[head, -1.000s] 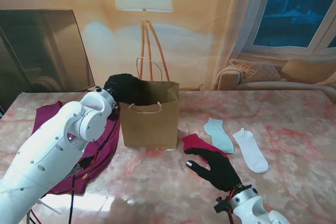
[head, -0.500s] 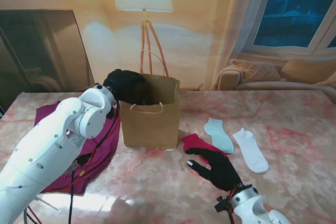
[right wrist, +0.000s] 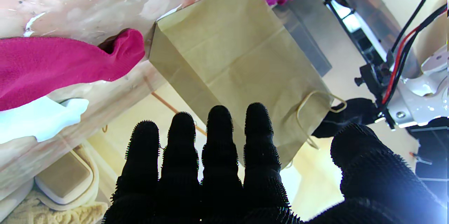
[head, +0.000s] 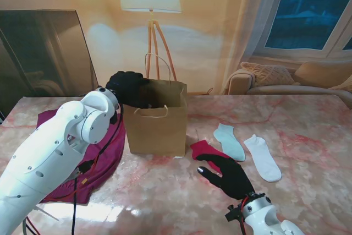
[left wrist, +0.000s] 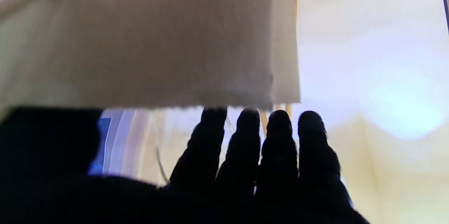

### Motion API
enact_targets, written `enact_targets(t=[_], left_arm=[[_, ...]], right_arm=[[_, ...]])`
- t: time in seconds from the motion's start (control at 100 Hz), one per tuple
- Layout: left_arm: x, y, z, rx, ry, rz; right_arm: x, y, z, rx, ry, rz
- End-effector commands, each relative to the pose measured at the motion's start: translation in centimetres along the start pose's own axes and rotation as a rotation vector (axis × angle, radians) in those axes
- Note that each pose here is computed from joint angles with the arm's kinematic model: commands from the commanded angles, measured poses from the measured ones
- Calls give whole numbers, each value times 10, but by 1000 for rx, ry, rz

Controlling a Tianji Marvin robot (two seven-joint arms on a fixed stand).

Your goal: Fold the socks and the shorts into the kraft paper bag

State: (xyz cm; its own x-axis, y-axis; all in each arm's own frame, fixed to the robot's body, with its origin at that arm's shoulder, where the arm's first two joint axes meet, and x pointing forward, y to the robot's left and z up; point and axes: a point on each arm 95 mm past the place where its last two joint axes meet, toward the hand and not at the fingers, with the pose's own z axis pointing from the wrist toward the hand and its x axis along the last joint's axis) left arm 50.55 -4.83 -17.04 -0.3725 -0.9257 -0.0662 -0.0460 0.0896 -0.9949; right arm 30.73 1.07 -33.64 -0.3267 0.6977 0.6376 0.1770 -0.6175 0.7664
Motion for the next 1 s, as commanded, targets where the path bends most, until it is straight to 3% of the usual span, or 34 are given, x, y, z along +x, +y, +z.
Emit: enact_targets(t=[0.0, 0.31, 0.54, 0.8, 0.99], left_arm=[[4, -7, -3, 42, 7, -11], [11, -27, -28, 130, 28, -6], [9, -35, -63, 233, 20, -63], [4, -28, -112, 390, 19, -157], [5, -10, -145, 457, 32, -262]], right_arm=[[1, -3, -1, 3, -1, 5], [1, -2, -2, -8, -2, 2], [0, 3, -3, -20, -12, -10], [4, 10, -5, -27, -6, -36], [7, 14, -8, -26, -4, -55]])
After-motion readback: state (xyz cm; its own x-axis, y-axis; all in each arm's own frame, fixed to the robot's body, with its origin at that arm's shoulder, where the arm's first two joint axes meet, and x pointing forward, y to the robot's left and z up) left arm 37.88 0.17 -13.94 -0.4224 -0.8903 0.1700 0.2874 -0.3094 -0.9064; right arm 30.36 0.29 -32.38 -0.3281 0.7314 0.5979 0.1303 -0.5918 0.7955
